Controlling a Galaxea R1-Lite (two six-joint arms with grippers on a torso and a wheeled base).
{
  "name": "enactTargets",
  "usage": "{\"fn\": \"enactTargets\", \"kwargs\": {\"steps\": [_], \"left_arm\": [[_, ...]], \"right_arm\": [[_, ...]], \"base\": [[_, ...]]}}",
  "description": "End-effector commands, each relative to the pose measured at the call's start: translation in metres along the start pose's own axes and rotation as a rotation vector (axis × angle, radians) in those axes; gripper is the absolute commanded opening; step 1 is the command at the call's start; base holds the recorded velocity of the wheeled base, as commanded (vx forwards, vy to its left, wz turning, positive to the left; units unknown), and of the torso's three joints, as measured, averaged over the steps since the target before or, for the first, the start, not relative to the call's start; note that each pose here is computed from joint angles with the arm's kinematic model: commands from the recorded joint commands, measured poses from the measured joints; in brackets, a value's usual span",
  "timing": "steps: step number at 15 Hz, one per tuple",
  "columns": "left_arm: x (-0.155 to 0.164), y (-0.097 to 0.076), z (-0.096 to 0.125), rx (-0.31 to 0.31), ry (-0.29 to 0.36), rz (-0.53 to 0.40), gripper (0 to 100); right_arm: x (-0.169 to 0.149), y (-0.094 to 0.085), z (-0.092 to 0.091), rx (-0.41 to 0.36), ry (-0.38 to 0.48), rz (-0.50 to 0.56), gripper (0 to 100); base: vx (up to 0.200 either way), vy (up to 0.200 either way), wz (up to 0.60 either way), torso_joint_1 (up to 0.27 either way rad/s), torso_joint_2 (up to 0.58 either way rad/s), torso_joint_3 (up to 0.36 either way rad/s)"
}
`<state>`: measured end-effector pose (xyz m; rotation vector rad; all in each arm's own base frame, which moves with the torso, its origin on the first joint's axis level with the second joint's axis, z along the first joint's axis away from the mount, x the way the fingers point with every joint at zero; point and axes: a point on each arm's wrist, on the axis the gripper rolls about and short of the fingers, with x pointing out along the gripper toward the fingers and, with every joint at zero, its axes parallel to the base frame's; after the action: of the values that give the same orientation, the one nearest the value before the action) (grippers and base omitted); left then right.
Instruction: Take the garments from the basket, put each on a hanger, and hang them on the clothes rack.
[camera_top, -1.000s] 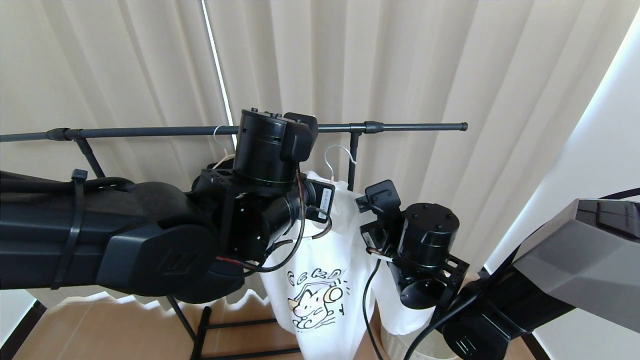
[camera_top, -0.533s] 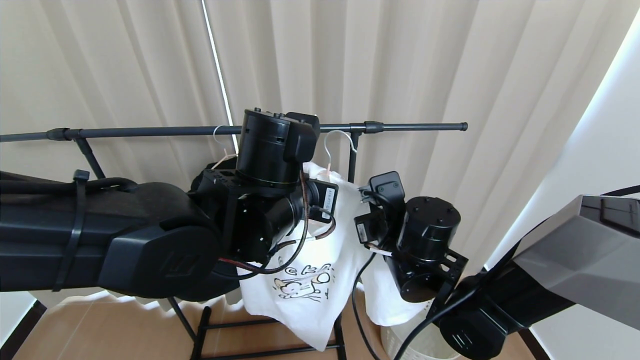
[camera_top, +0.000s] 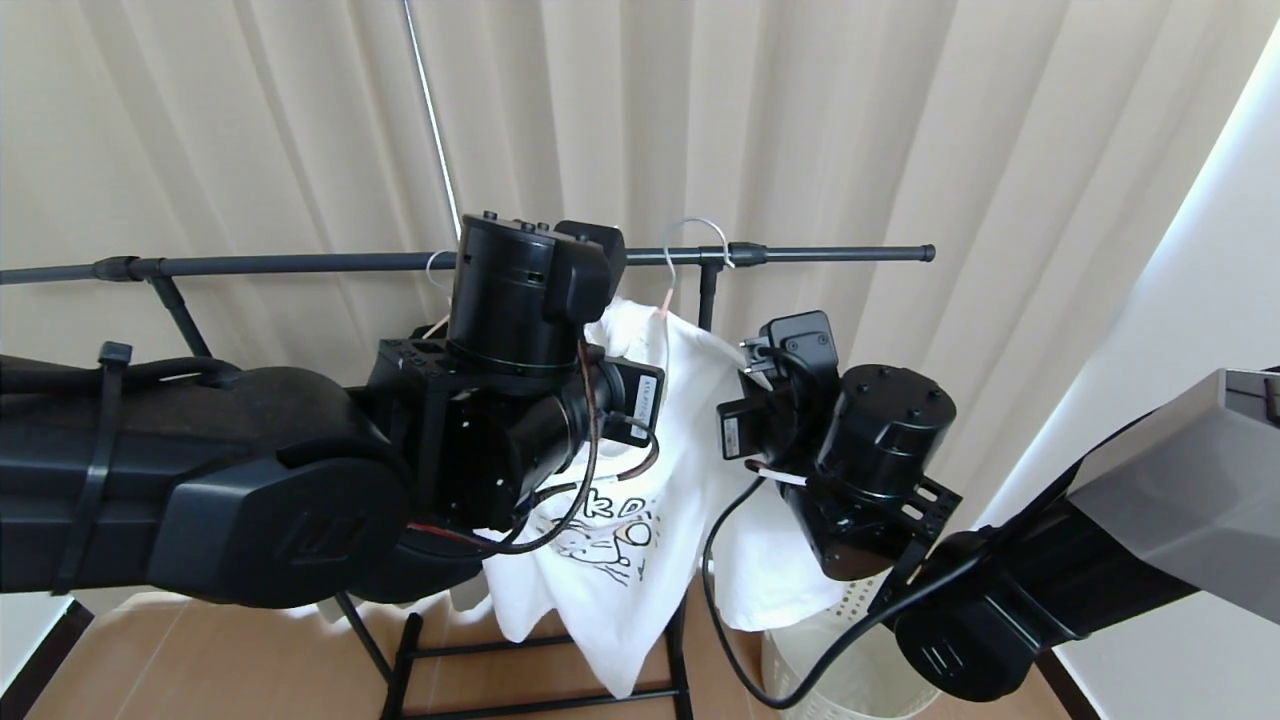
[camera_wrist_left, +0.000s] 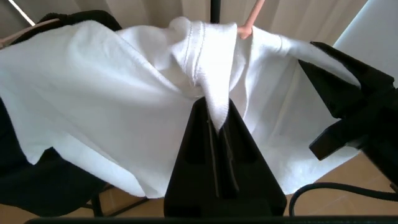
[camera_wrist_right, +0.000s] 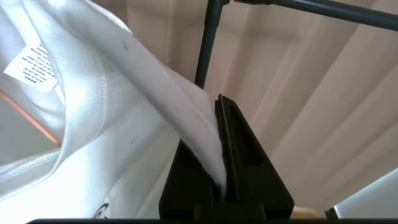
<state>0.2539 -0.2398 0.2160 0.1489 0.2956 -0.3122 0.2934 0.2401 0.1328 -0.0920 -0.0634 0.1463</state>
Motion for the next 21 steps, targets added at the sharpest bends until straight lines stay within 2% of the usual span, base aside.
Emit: {"fn": "enactTargets", "kwargs": {"steps": [1,5,6,12,13,17,21], "left_arm": [[0.0,0.001,-0.005,0.008,0.014,0.0,0],[0.001,0.0,-0.009,0.023,0.029,-0.001,0],[0.001,0.0,-0.01,0.035,0.03,0.0,0],[0.002,0.0,-0.011,0.033,0.03,0.001,0],[0.001,0.0,-0.01,0.032,0.029,0.0,100],[-0.005,0.003,-0.015,0.017,-0.014,-0.005,100],[-0.021,0.011,-0.023,0.04,-0.037,-0.01,100]], "right_arm": [[-0.002,-0.003,0.009,0.021,-0.022,0.005,0],[-0.004,-0.005,0.014,0.032,-0.034,0.017,0],[-0.008,-0.008,0.02,0.054,-0.046,0.039,0],[-0.012,-0.01,0.022,0.056,-0.051,0.064,0],[-0.012,-0.01,0.022,0.062,-0.051,0.064,0],[-0.009,-0.012,0.023,0.063,-0.056,0.068,0],[-0.003,-0.022,0.023,0.062,-0.059,0.057,0]], "base": [[0.0,0.0,0.0,0.0,0.0,0.0],[0.0,0.0,0.0,0.0,0.0,0.0],[0.0,0.0,0.0,0.0,0.0,0.0],[0.0,0.0,0.0,0.0,0.0,0.0],[0.0,0.0,0.0,0.0,0.0,0.0],[0.0,0.0,0.0,0.0,0.0,0.0],[0.0,0.0,0.0,0.0,0.0,0.0]]}}
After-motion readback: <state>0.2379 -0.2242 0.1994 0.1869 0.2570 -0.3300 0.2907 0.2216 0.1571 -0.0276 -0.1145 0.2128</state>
